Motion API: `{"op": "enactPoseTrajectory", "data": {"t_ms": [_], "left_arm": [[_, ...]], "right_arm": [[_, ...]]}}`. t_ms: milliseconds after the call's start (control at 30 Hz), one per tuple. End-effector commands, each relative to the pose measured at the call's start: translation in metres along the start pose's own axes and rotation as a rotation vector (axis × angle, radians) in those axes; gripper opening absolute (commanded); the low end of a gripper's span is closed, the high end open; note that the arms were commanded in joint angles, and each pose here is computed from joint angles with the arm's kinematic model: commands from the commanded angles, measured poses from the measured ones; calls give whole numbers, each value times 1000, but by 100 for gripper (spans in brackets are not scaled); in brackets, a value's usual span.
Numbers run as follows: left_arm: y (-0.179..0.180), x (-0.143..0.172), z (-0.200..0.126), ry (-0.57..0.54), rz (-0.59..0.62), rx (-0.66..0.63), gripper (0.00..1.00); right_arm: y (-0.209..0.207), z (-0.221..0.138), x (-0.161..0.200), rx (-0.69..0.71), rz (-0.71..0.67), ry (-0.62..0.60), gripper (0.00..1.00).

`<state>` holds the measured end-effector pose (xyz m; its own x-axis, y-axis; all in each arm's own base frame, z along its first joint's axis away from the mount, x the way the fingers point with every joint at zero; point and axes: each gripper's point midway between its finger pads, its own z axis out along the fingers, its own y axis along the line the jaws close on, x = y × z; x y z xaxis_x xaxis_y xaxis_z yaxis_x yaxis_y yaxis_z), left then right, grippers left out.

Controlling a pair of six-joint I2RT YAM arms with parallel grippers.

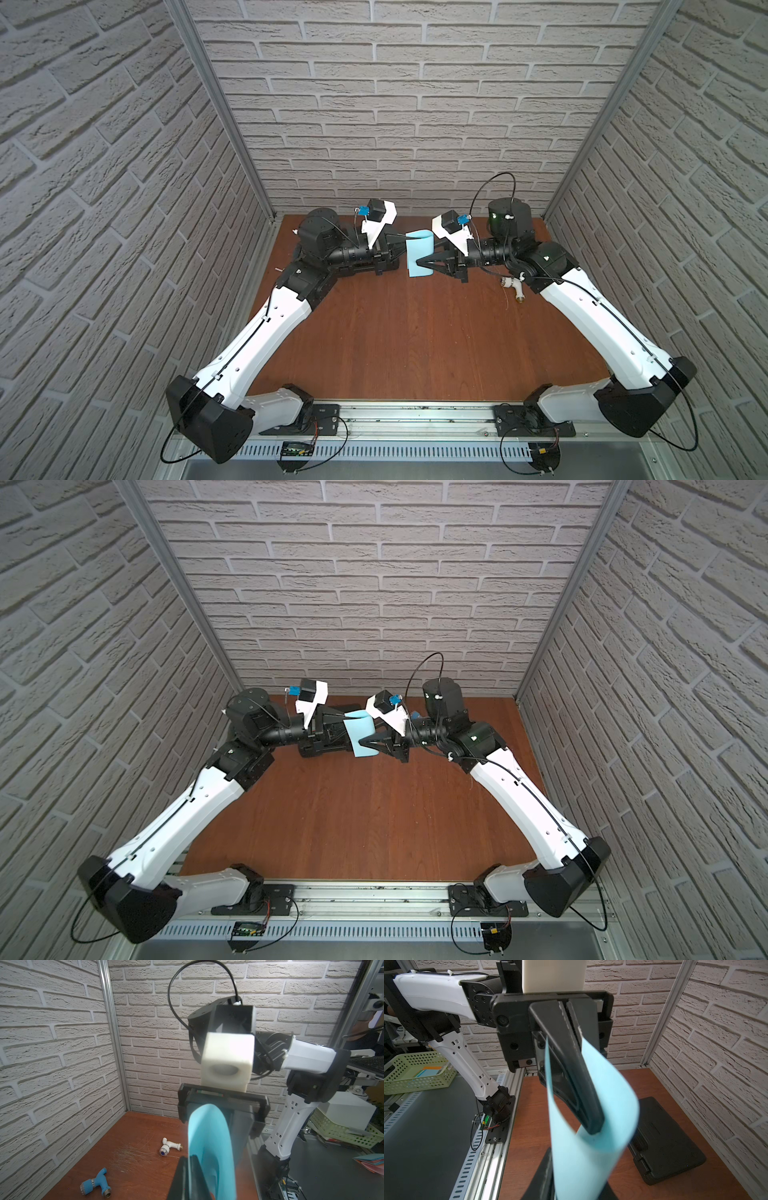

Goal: Fold the square paper along the opposite sides
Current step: Fold the paper.

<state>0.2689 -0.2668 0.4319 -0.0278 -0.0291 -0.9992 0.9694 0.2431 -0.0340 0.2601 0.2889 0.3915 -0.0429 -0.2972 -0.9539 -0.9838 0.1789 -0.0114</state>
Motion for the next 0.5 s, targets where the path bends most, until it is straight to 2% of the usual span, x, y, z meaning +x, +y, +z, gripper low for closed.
{"op": "enactPoseTrajectory", "data": {"t_ms": [0, 467], "left_arm": [[-5, -10, -1, -27, 50, 7, 0], [-7, -14, -3, -34, 64, 6, 0]], "right_arm": [[10, -9, -20, 4, -61, -53, 25], [10, -6, -17, -6, -53, -48, 20]]}}
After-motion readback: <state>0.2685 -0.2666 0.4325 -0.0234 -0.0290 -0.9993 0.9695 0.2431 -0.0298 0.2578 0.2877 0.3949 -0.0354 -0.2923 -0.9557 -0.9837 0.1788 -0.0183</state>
